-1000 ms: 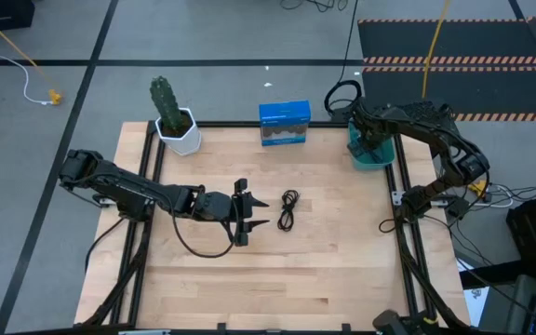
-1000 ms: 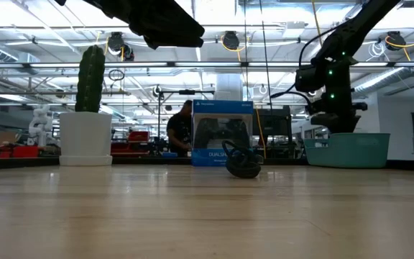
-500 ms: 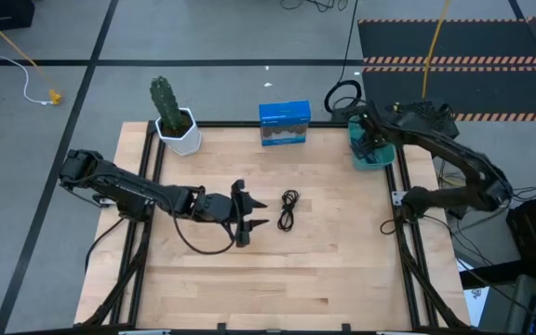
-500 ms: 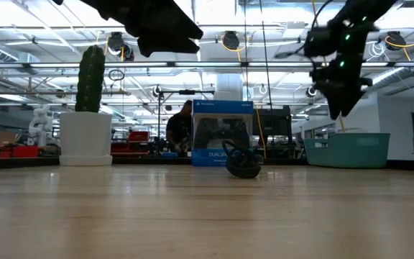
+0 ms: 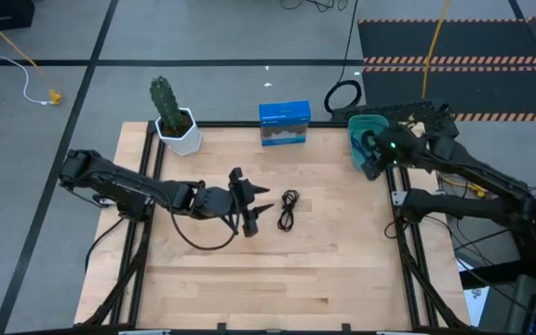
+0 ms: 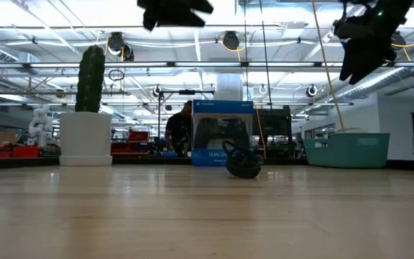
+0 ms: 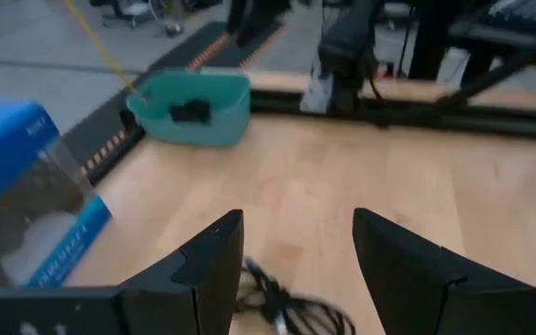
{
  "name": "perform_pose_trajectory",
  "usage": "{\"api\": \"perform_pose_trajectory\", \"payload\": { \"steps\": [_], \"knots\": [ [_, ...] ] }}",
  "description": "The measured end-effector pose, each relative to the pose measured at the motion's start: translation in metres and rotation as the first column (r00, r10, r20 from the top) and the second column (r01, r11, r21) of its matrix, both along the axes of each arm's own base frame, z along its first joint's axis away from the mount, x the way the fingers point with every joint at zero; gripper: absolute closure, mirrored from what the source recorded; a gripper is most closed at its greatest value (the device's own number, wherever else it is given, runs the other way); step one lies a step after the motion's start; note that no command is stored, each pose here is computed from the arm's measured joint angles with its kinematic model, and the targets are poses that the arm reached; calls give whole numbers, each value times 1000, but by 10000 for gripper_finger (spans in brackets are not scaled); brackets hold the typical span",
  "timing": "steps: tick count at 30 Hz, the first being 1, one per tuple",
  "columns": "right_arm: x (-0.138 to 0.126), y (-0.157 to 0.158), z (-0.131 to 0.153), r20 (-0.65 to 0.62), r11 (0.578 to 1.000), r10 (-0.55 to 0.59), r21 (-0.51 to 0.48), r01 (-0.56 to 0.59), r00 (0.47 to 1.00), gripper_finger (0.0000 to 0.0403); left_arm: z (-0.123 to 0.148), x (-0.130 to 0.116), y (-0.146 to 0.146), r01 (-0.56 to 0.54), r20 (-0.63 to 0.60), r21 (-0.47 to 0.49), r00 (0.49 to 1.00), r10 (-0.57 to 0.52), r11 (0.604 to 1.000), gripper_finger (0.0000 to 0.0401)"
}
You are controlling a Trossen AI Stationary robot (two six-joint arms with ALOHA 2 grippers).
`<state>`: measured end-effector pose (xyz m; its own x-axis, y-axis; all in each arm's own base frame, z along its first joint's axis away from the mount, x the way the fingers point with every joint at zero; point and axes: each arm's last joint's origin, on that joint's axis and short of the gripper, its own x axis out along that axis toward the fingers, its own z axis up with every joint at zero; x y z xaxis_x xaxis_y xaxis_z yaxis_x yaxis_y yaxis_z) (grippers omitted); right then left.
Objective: Pick and place USB-C Cables
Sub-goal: Put the black USB cable into the blue bin
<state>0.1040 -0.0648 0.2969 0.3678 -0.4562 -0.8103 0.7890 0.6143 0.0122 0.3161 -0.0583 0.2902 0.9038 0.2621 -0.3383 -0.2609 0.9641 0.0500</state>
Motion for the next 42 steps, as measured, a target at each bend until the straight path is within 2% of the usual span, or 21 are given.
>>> {"api": "perform_pose_trajectory", "payload": {
  "steps": [8, 14, 21, 27, 33, 36, 39, 42],
  "knots": [
    [9, 22, -26, 96, 991, 130, -34, -127, 987, 172, 21, 3, 5, -36, 15, -8, 999, 36, 999, 197],
    [27, 35, -44, 139, 950, 312, -68, -305, 940, 172, 25, 4, 5, -52, 28, -24, 998, 53, 998, 197],
    [33, 42, -42, 165, 929, 369, -89, -359, 915, 172, 23, 2, 2, -51, 14, -30, 999, 52, 998, 197],
    [35, 48, -41, 146, 888, 457, -136, -440, 877, 172, 28, 2, 2, -56, -8, -36, 998, 55, 998, 197],
    [36, 51, -41, 126, 862, 502, -158, -482, 856, 172, 46, 4, 7, -117, -129, -74, 986, 106, 990, 197],
    [36, 51, -41, 125, 859, 505, -161, -485, 854, 172, 58, 13, 13, -161, -196, -89, 970, 141, 983, 197],
    [37, 51, -40, 123, 854, 513, -171, -491, 849, 172, 60, 21, 20, -209, -323, -92, 931, 170, 974, 197],
    [38, 51, -41, 119, 852, 516, -172, -495, 848, 172, 62, 31, 29, -231, -409, -145, 900, 155, 962, 197]
  ]
}}
